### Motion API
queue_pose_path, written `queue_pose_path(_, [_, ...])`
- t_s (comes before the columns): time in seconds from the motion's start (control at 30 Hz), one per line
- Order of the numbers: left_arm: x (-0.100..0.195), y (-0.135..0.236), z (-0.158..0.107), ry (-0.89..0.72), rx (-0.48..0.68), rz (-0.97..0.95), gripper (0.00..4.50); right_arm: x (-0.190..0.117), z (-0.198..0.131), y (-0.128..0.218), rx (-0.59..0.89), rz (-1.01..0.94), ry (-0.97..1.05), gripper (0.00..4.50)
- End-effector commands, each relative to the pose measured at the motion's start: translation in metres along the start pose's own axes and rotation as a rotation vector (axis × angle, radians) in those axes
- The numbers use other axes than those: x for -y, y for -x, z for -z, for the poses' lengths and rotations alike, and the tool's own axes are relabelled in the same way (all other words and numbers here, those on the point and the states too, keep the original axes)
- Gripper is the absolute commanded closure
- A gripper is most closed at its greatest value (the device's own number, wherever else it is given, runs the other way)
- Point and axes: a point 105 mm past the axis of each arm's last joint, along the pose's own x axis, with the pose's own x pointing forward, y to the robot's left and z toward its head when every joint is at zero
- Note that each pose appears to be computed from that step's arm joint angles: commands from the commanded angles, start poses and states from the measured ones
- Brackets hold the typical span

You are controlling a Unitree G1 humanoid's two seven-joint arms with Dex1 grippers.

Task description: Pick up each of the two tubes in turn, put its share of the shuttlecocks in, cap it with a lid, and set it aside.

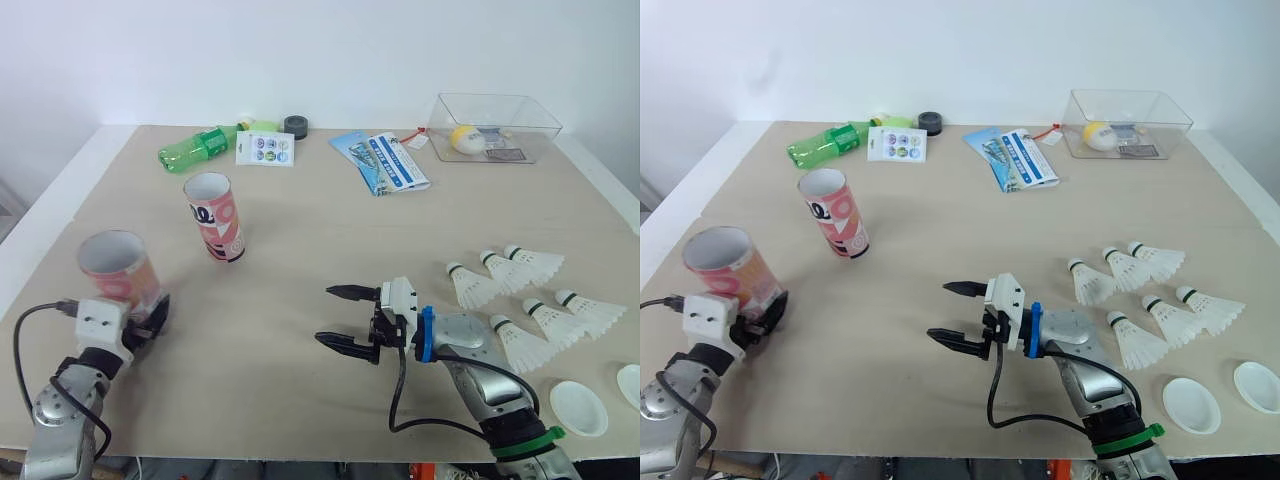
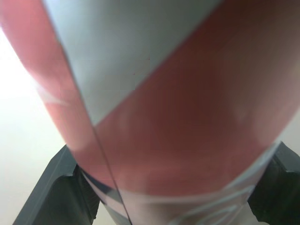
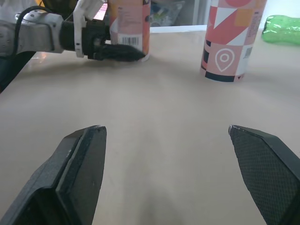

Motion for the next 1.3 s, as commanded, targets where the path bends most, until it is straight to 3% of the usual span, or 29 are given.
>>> queue_pose_path(0.03, [0.040,-0.012,-0.029,-0.069,0.053,0.280,1.08,0.003,-0.016,0.007,0.046,0.045,0.023,0.00])
queue_pose_path(0.17, [0.059,-0.026,-0.052,-0.080,0.083,0.484,1.08,0.002,-0.016,0.010,0.046,0.072,0.018,0.00])
queue_pose_path(0.43, [0.104,-0.033,-0.055,-0.155,0.026,0.874,1.08,0.006,-0.017,0.016,0.041,0.107,0.034,0.00])
queue_pose_path(0.63, [0.117,-0.044,-0.064,-0.264,-0.037,1.082,1.08,0.005,-0.017,0.022,0.026,0.125,0.042,0.00])
queue_pose_path(0.83, [0.125,-0.054,-0.077,-0.373,-0.105,1.238,1.08,0.005,-0.016,0.035,0.014,0.179,0.035,0.00])
queue_pose_path(1.03, [0.142,-0.064,-0.094,-0.470,-0.074,1.315,1.08,0.002,-0.024,0.053,0.046,0.309,-0.029,0.00])
queue_pose_path(1.3, [0.160,-0.065,-0.095,-0.516,-0.042,1.368,1.08,-0.011,-0.042,0.089,0.053,0.459,-0.100,0.00])
